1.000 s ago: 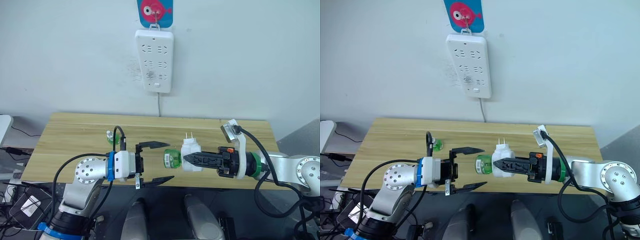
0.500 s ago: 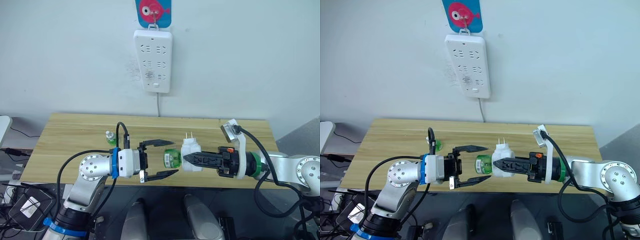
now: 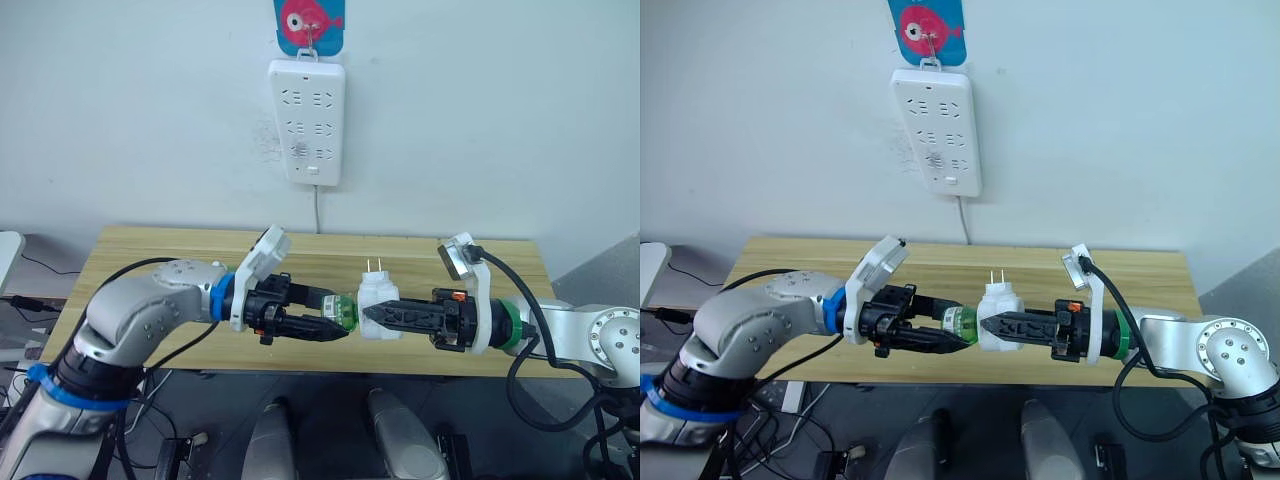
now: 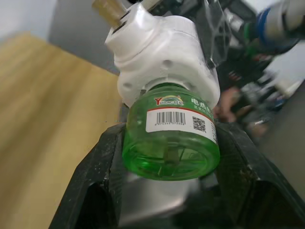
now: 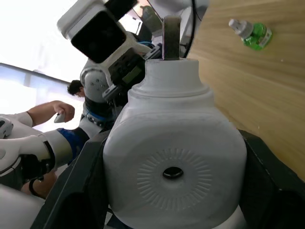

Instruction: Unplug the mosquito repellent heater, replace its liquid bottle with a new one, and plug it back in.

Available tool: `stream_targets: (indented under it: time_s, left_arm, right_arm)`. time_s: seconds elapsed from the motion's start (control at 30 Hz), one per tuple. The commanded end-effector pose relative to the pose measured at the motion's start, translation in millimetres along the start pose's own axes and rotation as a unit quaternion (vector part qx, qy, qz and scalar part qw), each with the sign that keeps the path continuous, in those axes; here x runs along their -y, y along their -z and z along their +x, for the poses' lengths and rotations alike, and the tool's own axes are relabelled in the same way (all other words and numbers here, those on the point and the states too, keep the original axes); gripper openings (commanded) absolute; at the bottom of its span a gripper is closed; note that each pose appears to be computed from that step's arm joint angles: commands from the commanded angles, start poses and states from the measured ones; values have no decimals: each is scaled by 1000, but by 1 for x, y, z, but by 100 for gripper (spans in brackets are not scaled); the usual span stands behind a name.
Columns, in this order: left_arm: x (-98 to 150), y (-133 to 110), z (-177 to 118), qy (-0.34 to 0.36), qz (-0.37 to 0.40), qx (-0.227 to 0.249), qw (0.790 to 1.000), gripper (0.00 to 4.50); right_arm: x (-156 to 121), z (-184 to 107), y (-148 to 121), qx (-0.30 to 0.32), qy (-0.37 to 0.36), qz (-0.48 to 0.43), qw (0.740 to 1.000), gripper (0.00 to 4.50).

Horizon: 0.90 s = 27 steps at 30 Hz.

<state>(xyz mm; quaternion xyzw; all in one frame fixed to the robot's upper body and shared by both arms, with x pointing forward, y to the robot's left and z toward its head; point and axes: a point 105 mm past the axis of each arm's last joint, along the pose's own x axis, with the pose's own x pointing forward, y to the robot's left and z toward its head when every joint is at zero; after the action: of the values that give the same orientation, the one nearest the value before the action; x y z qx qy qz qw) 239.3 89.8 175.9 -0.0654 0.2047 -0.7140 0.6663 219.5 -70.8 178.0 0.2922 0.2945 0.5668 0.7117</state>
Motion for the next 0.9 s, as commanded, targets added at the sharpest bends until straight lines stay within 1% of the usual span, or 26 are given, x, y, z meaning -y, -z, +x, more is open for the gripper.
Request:
stream_targets:
  time_s: [0.03,0.3,0.37,0.57,0.63,0.67,0.7,0.77,0.83,0.9]
  left_arm:
    - [1,-10,-16,-16,-33,10,999,228]
    - [3,5,-18,-20,-44,-4,999,228]
    - [3,7,-18,-25,-35,-8,999,228]
    - [-4,0,-9,-45,-3,18,999,228]
    - [-5,2,-7,-48,10,12,999,228]
    - [-4,6,-6,-47,29,3,998,228]
    - [-3,11,-5,-48,53,-7,997,300]
    - [-5,20,-4,-61,103,-25,993,346]
    - [-4,32,-7,-60,133,-46,988,415]
    - [-4,49,-12,-60,151,-75,984,417]
  right_arm:
    - [-1,-3,3,-7,7,-7,1000,302]
    - [-2,-5,5,-6,9,-7,1000,302]
    - [-2,-5,5,-5,9,-6,1000,302]
    - [-3,-4,6,-5,7,-5,1000,302]
    - [-3,-4,6,-5,7,-5,1000,302]
    - [-3,-4,5,-5,7,-4,1000,302]
    - [-3,-4,5,-5,7,-4,1000,302]
    - [-3,-4,5,-5,7,-3,1000,302]
    - [-3,-4,5,-5,7,-2,1000,302]
    - [-3,-5,4,-5,7,-2,1000,302]
